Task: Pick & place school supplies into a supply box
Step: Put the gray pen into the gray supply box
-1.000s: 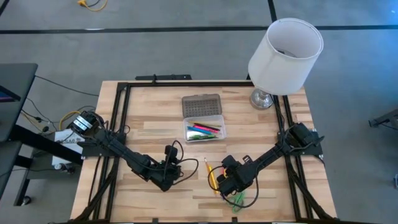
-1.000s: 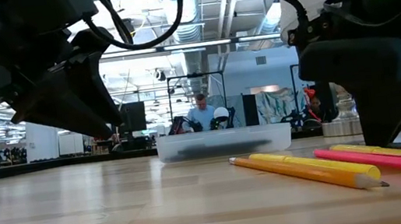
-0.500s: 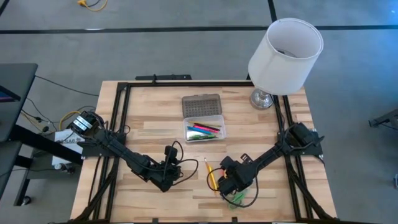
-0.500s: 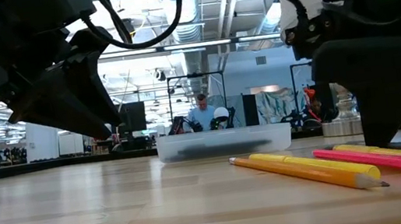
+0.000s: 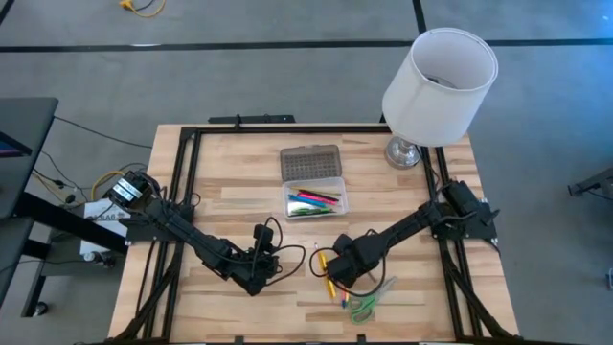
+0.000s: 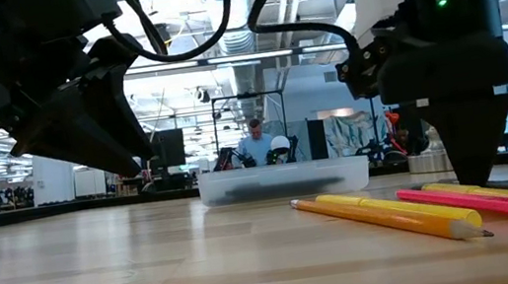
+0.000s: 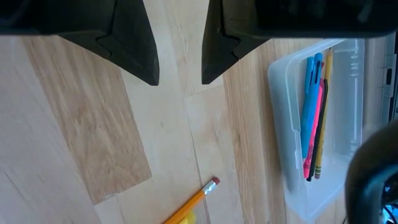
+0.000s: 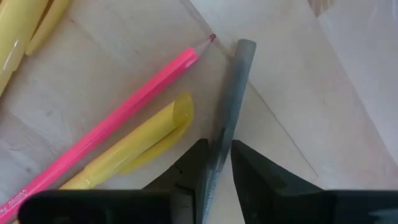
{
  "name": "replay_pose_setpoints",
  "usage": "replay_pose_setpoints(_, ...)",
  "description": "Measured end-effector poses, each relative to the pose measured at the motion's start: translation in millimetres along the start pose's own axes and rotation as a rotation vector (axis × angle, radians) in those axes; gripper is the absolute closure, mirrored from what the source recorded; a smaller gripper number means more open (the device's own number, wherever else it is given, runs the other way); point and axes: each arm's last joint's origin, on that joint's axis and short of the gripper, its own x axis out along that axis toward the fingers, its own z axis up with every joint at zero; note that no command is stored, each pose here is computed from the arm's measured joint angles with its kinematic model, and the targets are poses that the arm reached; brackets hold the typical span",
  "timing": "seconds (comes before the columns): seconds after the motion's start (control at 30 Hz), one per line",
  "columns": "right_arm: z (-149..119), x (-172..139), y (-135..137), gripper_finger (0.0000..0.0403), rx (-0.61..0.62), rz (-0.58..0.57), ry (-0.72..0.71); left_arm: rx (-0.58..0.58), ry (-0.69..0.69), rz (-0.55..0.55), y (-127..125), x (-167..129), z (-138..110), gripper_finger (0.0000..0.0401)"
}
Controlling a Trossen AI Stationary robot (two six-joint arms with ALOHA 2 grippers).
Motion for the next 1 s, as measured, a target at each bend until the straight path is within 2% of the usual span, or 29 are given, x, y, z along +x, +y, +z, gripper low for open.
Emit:
replay_pose_setpoints(0.27,-1.7,0.0,1.1,0.034,-0.016,-0.002,-0.009,-0.01,0.001,-0.017,-0.5,0.0,-0.1,0.0285)
replay_pose_setpoints(0.5,-1.9,0.0,1.6,0.0394,-0.019,-0.002,-0.017,-0.011,0.002,-0.017,-0.5,0.0,-0.1,0.0285)
replay_pose_setpoints(0.67,-1.6,0.0,1.2,0.0381,-0.02,-0.012,-0.031,-0.012,0.001,-0.017,-0.5,0.0,-0.1,0.0285)
replay_pose_setpoints(0.83,-0.1,0.4,-0.2,0.0397,-0.043,-0.042,-0.07,-0.012,0.001,-0.017,-0.5,0.0,-0.1,0.0285)
replay_pose_setpoints(1.0,5.8,0.8,-3.6,0.039,-0.072,-0.047,-0.07,-0.012,0.002,-0.017,-0.5,0.0,-0.1,0.0285)
